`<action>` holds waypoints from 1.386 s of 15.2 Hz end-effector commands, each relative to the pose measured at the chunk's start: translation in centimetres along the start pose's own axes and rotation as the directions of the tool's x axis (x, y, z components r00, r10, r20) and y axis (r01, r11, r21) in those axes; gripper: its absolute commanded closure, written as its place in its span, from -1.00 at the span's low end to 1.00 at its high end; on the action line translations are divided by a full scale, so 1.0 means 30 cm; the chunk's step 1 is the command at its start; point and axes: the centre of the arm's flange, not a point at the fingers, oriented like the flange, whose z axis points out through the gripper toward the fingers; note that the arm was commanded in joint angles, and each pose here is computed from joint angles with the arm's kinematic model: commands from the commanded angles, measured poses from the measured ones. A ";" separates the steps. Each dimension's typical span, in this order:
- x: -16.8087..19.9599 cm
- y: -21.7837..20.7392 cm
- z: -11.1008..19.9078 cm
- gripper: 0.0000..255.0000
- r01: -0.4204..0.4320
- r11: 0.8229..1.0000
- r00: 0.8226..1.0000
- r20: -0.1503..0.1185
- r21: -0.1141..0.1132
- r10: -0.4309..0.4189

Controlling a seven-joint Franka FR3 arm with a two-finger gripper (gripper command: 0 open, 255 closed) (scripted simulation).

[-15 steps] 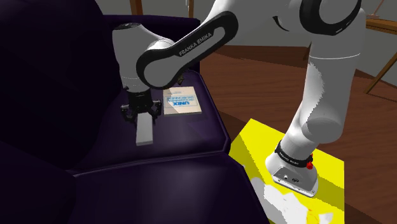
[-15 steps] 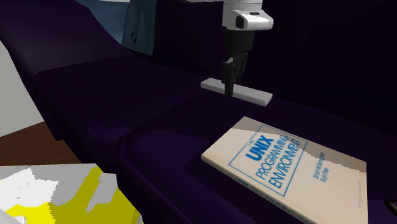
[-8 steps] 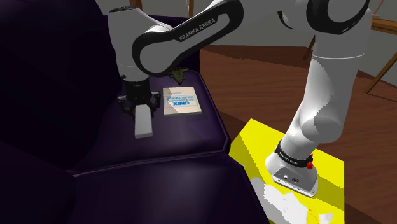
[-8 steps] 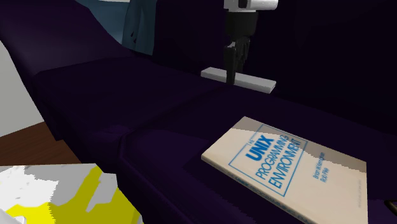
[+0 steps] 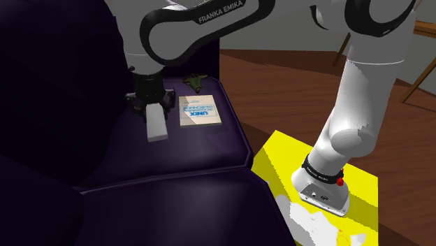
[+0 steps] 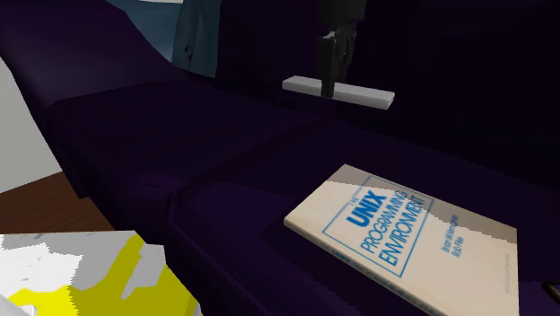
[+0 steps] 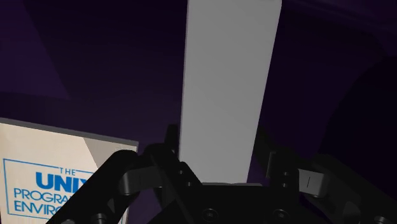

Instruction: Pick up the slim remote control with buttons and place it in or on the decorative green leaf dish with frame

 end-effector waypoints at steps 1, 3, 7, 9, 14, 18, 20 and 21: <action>-0.001 0.000 -0.038 1.00 0.000 1.000 1.000 0.000 0.000 0.000; 0.036 0.024 -0.056 1.00 0.000 1.000 1.000 0.000 0.000 0.000; 0.183 0.120 -0.059 1.00 0.000 1.000 1.000 0.000 0.000 0.000; 0.257 0.168 -0.061 1.00 0.000 1.000 1.000 0.000 0.000 0.000; 0.441 0.287 -0.065 1.00 0.000 1.000 1.000 0.000 0.000 0.000; 0.589 0.383 -0.068 1.00 0.000 1.000 1.000 0.000 0.000 0.000; 0.663 0.431 -0.069 1.00 0.000 1.000 1.000 0.000 0.000 0.000; 0.700 0.455 -0.070 1.00 0.000 1.000 1.000 0.000 0.000 0.000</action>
